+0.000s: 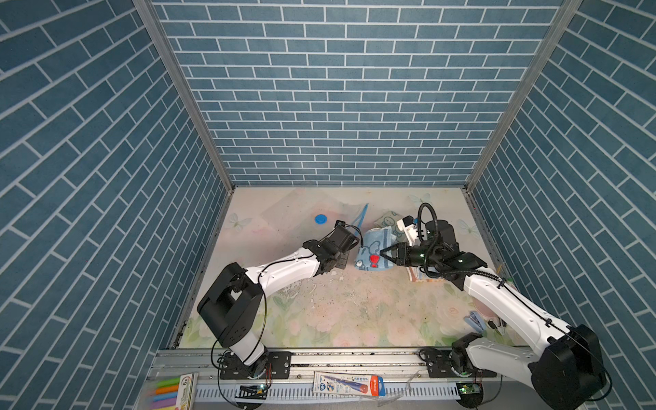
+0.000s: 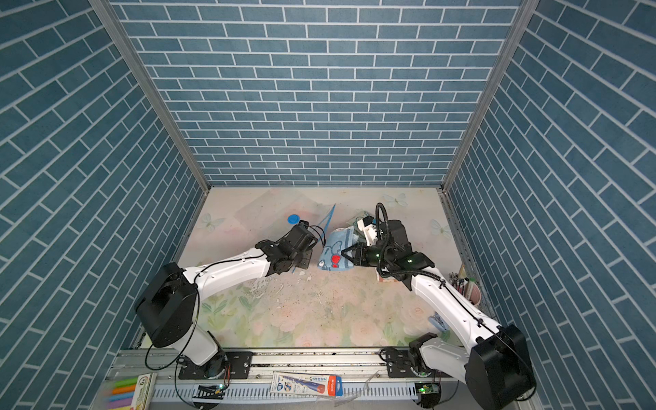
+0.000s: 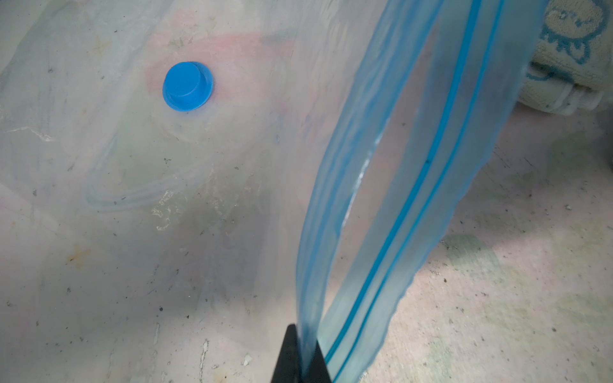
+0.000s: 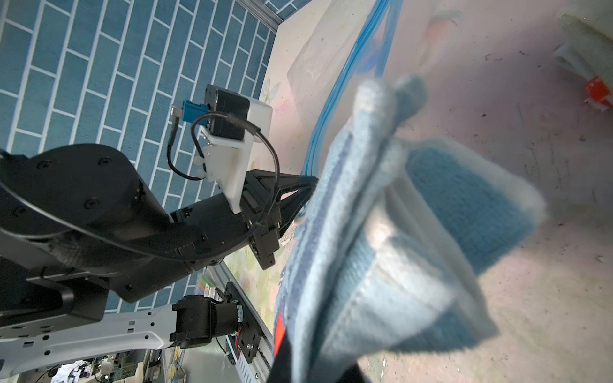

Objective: Place the folded towel into the vacuum bag
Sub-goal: Place the towel in the vacuum bag.

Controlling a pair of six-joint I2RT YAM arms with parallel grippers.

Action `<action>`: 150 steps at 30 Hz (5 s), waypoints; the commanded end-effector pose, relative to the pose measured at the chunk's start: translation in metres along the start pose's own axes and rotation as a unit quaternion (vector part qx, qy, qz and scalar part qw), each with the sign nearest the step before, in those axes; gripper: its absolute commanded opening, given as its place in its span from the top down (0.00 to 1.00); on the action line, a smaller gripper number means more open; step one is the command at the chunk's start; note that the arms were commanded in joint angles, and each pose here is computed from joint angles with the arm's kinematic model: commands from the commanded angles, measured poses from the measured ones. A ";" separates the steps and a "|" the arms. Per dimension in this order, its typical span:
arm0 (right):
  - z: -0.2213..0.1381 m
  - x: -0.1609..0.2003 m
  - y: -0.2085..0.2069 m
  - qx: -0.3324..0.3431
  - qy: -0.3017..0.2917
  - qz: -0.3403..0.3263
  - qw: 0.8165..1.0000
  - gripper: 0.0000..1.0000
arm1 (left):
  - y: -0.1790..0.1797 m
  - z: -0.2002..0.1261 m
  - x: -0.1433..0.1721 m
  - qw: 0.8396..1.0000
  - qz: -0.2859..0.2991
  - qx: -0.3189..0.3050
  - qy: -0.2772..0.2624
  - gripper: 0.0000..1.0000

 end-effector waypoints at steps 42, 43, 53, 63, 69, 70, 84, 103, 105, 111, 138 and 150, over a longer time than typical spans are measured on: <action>0.043 -0.035 0.013 -0.070 0.032 -0.001 0.997 1.00 | 0.006 -0.001 -0.009 1.000 0.008 0.011 -0.009 1.00; 0.040 -0.035 0.012 -0.062 0.025 -0.001 0.998 1.00 | 0.006 -0.001 -0.010 1.000 0.008 0.011 -0.010 1.00; 0.006 -0.074 0.014 0.020 -0.186 -0.024 0.982 1.00 | 0.001 0.002 -0.011 1.000 -0.012 0.026 -0.001 1.00; 0.023 -0.078 0.024 0.108 -0.237 -0.052 0.964 1.00 | 0.000 0.002 -0.020 0.998 -0.057 0.023 0.000 1.00; 0.016 -0.080 0.027 0.099 -0.273 -0.040 0.956 1.00 | -0.001 -0.003 -0.028 0.998 -0.059 0.029 -0.010 1.00; 0.015 -0.080 0.028 0.100 -0.277 -0.039 0.955 1.00 | -0.001 -0.003 -0.029 0.998 -0.059 0.030 -0.011 1.00; 0.023 -0.090 0.054 0.064 -0.292 -0.053 0.953 1.00 | -0.006 0.003 -0.034 0.997 -0.058 0.041 -0.004 1.00; 0.062 -0.086 0.037 0.109 -0.266 -0.079 0.955 1.00 | -0.005 0.003 -0.045 0.996 -0.066 0.058 -0.010 1.00; 0.063 -0.082 0.035 0.111 -0.261 -0.081 0.956 1.00 | -0.003 0.003 -0.047 0.996 -0.069 0.058 -0.012 1.00; 0.066 -0.068 0.034 0.120 -0.247 -0.102 0.956 1.00 | 0.004 0.004 -0.053 0.997 -0.072 0.040 -0.014 1.00; 0.051 -0.060 0.055 0.119 -0.270 -0.147 0.944 1.00 | 0.015 -0.030 -0.086 0.991 0.061 -0.098 -0.072 1.00; 0.061 -0.062 0.063 0.084 -0.261 -0.120 0.954 1.00 | 0.006 -0.035 -0.089 0.990 0.063 -0.092 -0.089 1.00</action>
Point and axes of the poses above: each gripper's point midway between its finger pads, its own z axis out along the fingers, its own y axis along the line the jaws close on, x = y × z, the point moved 5 cm from there along -z, back along the fingers, and after that the axes turned 10 degrees about z, right-handed, at the moved point
